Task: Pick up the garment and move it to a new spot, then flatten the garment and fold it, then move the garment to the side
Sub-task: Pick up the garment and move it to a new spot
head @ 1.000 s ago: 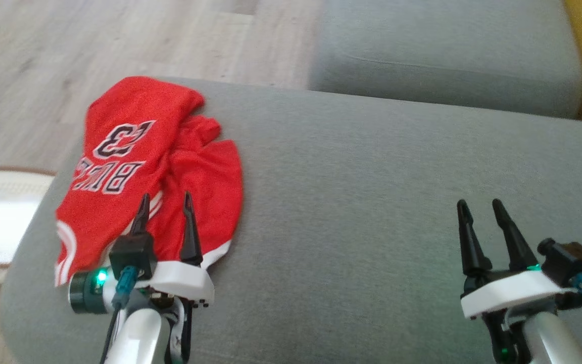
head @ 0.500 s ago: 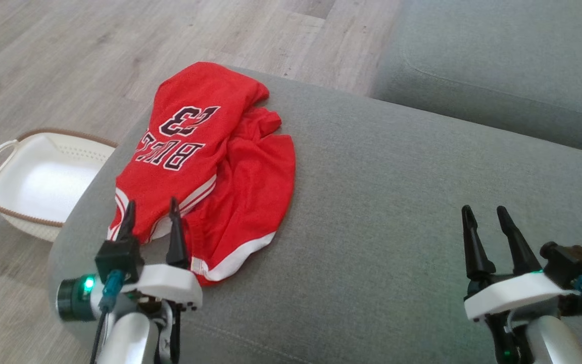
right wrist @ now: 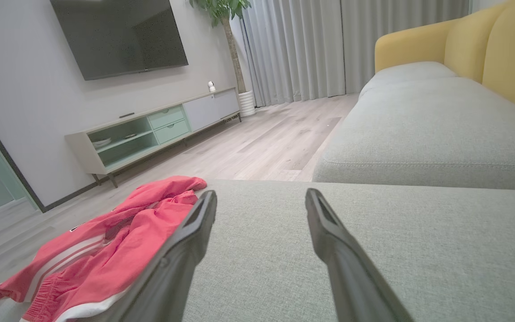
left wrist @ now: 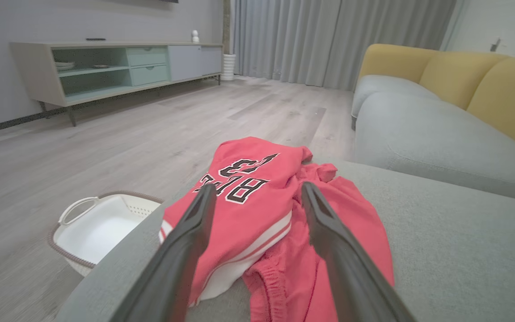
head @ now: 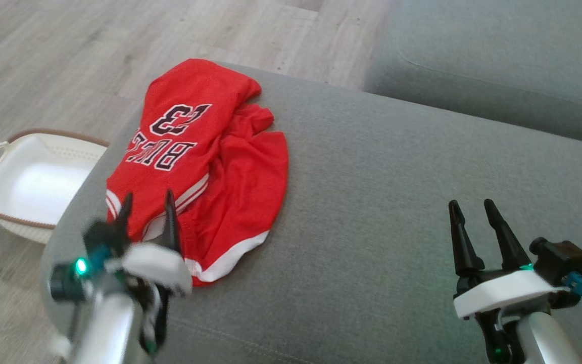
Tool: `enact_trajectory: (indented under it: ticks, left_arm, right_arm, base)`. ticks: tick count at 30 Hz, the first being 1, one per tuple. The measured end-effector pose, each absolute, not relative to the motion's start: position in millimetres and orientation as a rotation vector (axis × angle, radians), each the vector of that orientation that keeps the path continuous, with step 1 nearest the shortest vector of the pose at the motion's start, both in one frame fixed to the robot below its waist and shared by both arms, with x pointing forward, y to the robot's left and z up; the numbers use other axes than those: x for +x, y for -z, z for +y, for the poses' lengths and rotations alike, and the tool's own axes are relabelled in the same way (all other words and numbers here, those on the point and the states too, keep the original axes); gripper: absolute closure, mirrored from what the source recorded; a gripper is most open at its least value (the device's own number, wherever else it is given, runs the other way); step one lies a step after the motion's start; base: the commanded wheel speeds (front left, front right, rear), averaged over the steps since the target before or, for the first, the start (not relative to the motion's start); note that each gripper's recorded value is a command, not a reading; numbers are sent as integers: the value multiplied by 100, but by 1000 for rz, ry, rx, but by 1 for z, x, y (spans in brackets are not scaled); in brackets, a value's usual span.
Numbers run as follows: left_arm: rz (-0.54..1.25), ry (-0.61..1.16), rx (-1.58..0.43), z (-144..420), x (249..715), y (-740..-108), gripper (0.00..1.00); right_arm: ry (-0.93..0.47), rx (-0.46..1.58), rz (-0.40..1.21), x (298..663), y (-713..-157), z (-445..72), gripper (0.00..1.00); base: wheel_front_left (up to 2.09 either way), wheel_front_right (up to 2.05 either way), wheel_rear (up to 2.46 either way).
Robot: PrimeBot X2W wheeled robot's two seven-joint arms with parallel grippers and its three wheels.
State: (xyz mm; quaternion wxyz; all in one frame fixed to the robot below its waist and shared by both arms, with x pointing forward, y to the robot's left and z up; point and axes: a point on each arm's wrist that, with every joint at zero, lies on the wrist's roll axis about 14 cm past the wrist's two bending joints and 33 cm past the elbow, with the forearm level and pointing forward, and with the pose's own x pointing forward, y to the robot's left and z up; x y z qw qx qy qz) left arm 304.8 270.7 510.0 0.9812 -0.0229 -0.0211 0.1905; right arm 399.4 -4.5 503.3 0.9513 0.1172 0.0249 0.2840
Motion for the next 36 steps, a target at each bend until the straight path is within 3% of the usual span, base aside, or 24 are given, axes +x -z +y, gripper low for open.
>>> enact_trajectory:
  ticks: [9,15,26,29,30,31,32,36]
  left_arm:
    - [140,-182,-126,251,377,-519,0]
    - [391,-54,-116,223,418,-484,0]
    - [971,21,-72,190,401,-367,0]
    - [1010,20,-56,189,404,-365,0]
    - [1017,21,-49,190,405,-366,7]
    - [1020,20,-48,190,406,-366,58]
    - [1017,22,-48,190,406,-366,100]
    - [979,29,-50,191,407,-368,100]
  right_arm:
    - [-515,243,61,402,-495,-35,0]
    - [-453,248,78,404,-486,-62,0]
    - [-317,276,100,409,-471,-113,0]
    - [-299,281,106,407,-468,-120,0]
    - [-296,282,107,406,-468,-121,0]
    - [-293,285,106,406,-468,-121,0]
    - [-292,286,105,406,-468,-122,0]
    - [-292,284,103,404,-468,-122,0]
  base:
    - [0,0,0]
    - [0,0,0]
    - [0,0,0]
    - [0,0,0]
    - [0,0,0]
    - [0,0,0]
    - [0,0,0]
    - [0,0,0]
